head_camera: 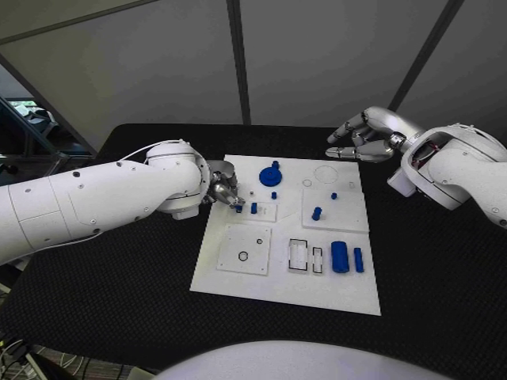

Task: Assemble the parts on the task board

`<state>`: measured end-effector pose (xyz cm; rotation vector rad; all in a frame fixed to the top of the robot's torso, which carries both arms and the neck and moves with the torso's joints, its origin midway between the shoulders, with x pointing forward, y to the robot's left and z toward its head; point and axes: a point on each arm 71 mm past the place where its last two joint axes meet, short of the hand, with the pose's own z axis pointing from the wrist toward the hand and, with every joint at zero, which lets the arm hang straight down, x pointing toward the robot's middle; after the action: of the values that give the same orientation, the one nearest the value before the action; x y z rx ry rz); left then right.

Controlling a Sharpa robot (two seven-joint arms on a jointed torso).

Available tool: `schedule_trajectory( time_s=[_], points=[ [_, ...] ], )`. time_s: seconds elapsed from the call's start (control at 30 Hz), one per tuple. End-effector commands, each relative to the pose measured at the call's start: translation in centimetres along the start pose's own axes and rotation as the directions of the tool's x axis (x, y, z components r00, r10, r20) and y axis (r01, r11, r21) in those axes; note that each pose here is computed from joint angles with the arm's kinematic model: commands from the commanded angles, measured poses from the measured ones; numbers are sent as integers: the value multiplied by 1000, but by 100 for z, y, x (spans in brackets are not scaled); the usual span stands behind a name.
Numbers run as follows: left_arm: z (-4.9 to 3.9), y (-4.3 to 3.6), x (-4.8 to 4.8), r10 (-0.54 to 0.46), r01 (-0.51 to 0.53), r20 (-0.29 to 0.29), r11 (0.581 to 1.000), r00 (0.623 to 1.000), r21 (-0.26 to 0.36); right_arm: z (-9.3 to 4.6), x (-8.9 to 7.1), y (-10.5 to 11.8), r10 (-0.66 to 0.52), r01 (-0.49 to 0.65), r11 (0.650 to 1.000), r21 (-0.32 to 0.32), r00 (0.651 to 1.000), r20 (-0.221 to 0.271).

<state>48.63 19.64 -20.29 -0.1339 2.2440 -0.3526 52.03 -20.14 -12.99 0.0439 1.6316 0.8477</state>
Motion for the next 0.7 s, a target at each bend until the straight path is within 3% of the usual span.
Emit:
schedule_trajectory(
  time_s=[0.03,0.7],
  points=[
    [5,-3,5,37,-37,-4,999,999,-6,3,-2,16,-2,2,1000,-9,1000,-4],
    [6,1,31,68,-68,-24,998,997,-9,1,-2,13,-3,2,1000,-8,1000,-6]
  ],
)
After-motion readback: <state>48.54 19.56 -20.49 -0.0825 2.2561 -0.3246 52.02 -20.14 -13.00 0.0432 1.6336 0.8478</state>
